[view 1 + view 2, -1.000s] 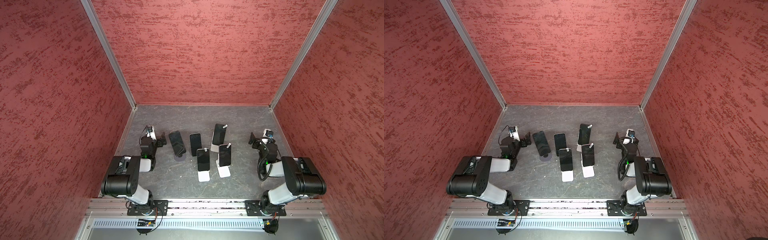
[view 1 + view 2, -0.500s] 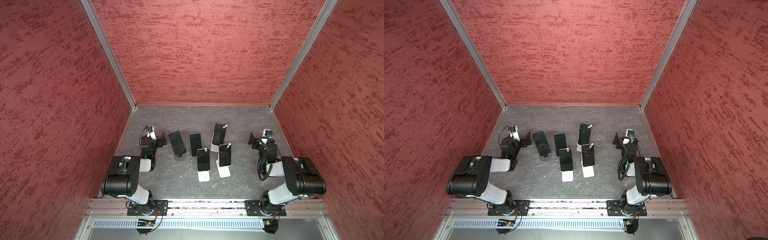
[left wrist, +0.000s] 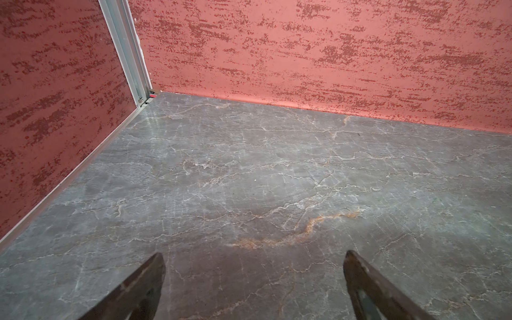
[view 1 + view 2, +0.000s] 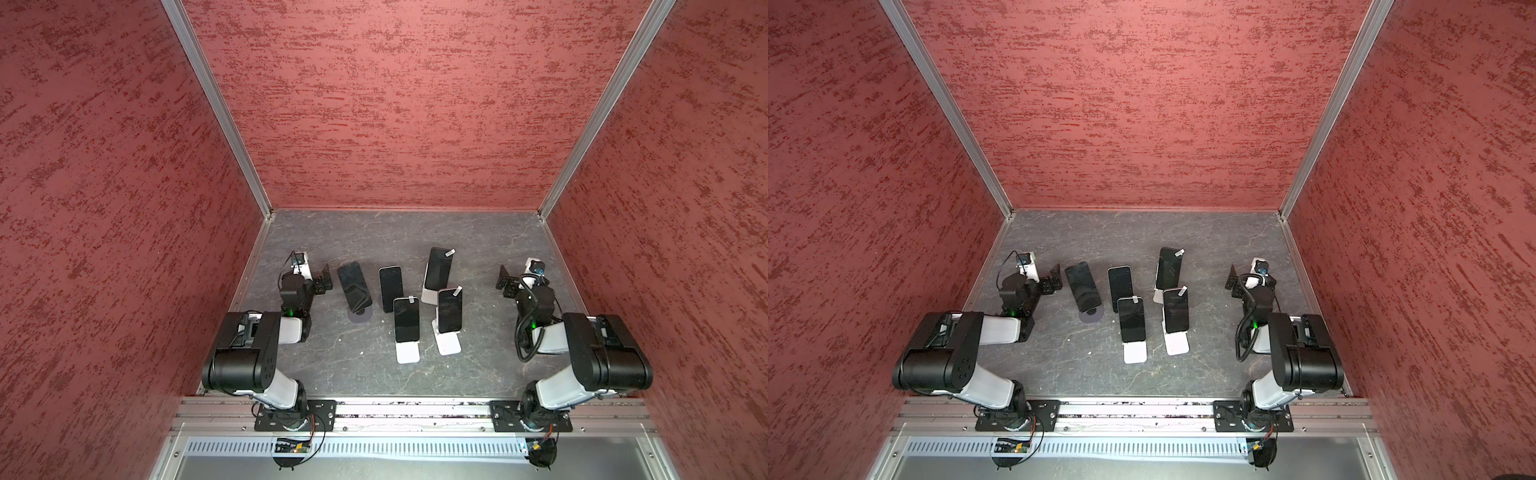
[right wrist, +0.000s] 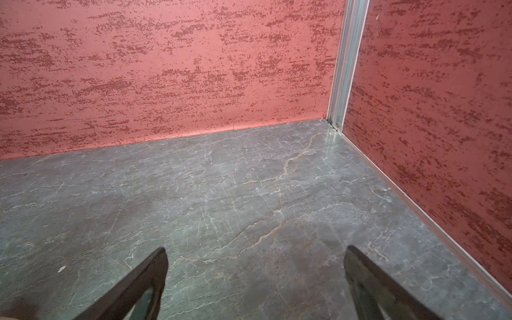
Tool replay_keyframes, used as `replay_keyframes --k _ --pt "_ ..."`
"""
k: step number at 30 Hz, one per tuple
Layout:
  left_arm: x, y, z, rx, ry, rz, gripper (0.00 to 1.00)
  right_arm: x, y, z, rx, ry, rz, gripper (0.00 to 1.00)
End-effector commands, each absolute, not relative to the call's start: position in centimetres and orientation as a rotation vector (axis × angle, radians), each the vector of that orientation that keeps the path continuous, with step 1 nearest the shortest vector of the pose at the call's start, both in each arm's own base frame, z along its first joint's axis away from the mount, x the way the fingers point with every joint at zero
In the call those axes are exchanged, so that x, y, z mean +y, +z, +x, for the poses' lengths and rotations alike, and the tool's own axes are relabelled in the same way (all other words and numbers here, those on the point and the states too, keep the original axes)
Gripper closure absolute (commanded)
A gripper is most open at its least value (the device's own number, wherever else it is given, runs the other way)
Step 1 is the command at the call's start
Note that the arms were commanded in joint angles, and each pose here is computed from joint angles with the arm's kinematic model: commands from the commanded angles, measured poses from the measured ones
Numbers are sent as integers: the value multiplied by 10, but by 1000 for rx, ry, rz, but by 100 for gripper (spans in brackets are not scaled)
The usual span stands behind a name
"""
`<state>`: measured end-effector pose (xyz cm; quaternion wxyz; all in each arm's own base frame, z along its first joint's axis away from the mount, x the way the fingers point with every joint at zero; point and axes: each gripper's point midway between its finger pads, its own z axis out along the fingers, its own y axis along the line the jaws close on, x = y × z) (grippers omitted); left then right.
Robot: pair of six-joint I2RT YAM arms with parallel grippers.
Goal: Remove the phone from the phone stand
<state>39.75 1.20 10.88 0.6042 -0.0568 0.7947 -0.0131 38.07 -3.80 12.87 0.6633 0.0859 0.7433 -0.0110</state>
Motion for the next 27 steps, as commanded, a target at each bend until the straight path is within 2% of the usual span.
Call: replay_keyframes --k 1,11,17,20,27 --pt "16 118 395 1791 -1 -143 0 -46 146 369 1591 -50 246 1" --pt "39 158 375 1801 104 -283 1 -63 170 344 1504 -102 359 1" --pt "54 161 358 1885 157 -525 1 -69 173 339 1526 -120 402 1" --pt "42 181 347 1870 221 -540 1 -68 175 339 1537 -97 421 1" --pt "4 204 320 1940 168 -507 1 -72 177 355 1691 -74 528 1"
